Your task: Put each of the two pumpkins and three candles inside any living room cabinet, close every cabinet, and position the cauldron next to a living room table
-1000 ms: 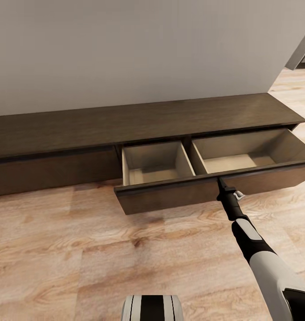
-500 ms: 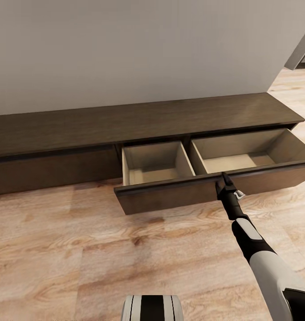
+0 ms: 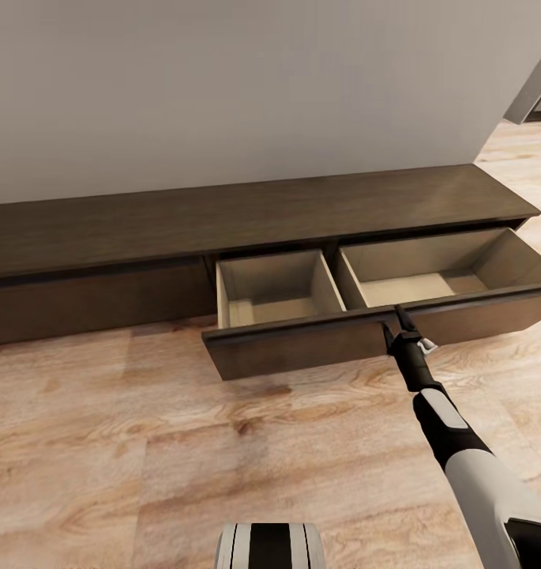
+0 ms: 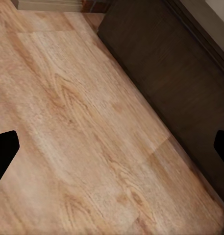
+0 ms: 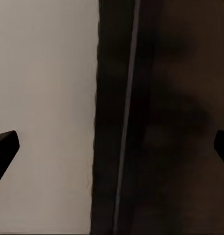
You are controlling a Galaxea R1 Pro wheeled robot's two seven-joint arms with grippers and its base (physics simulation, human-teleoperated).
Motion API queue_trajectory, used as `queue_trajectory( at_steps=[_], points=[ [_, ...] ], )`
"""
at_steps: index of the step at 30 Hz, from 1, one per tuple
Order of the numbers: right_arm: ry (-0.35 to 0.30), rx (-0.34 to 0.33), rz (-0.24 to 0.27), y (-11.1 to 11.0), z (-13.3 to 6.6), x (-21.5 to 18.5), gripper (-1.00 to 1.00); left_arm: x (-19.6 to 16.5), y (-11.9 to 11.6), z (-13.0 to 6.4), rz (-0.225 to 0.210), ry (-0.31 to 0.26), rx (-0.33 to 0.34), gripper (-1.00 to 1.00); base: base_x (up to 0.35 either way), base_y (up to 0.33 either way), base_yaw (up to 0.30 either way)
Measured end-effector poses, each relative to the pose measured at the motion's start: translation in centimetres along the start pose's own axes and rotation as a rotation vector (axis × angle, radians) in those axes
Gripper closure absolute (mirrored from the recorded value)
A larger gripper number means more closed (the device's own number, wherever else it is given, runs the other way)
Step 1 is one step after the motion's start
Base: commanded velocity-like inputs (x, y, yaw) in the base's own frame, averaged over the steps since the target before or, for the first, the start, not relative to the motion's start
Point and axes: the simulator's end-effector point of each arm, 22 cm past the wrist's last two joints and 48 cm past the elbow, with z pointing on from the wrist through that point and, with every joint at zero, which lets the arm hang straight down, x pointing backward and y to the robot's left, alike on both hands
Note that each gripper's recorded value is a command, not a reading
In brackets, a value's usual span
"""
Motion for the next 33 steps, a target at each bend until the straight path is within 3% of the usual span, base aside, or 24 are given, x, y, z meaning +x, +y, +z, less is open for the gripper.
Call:
queue_trajectory(
  at_steps=[3,9,12,16,19,22,24,29,33],
  points=[
    [0.009,-0.008,-0.02,0.1,-1.4,0.1,-1.0,0.2,-0.2,0.2,-0.002,0.006,0.008,-1.0,-0.12,-0.085,0.0],
    [0.101,-0.021,-0.164,2.0,-6.7,0.5,-1.0,1.9,-1.2,1.5,-0.008,0.055,0.039,-1.0,-0.04,-0.03,0.0],
    [0.219,0.092,-0.24,3.2,-10.4,1.8,-1.0,5.7,-2.3,3.1,0.006,0.163,0.066,-1.0,-0.007,-0.005,0.0],
    [0.285,0.171,-0.302,5.1,-13.1,2.2,-1.0,9.8,-4.5,4.6,0.013,0.27,0.122,-1.0,-0.003,-0.002,0.0],
    [0.304,0.21,-0.338,5.6,-14.0,1.3,-1.0,13.2,-6.4,5.5,0.004,0.35,0.17,-1.0,-0.001,-0.001,0.0],
    [0.371,0.252,-0.427,6.5,-14.5,-0.9,-1.0,18.1,-9.2,6.2,-0.006,0.466,0.241,-1.0,0.0,0.0,0.0],
    [0.389,0.258,-0.464,7.0,-14.4,-1.7,-1.0,19.7,-10.2,6.4,-0.006,0.502,0.264,-1.0,0.0,0.0,0.0],
    [0.399,0.262,-0.442,6.1,-14.6,-1.3,-1.0,20.2,-10.2,6.4,-0.002,0.529,0.292,-1.0,0.0,0.0,0.0],
    [0.41,0.251,-0.456,6.3,-14.6,-1.1,-1.0,21.2,-10.5,6.1,-0.025,0.553,0.311,-1.0,0.0,0.0,0.0]
  ],
)
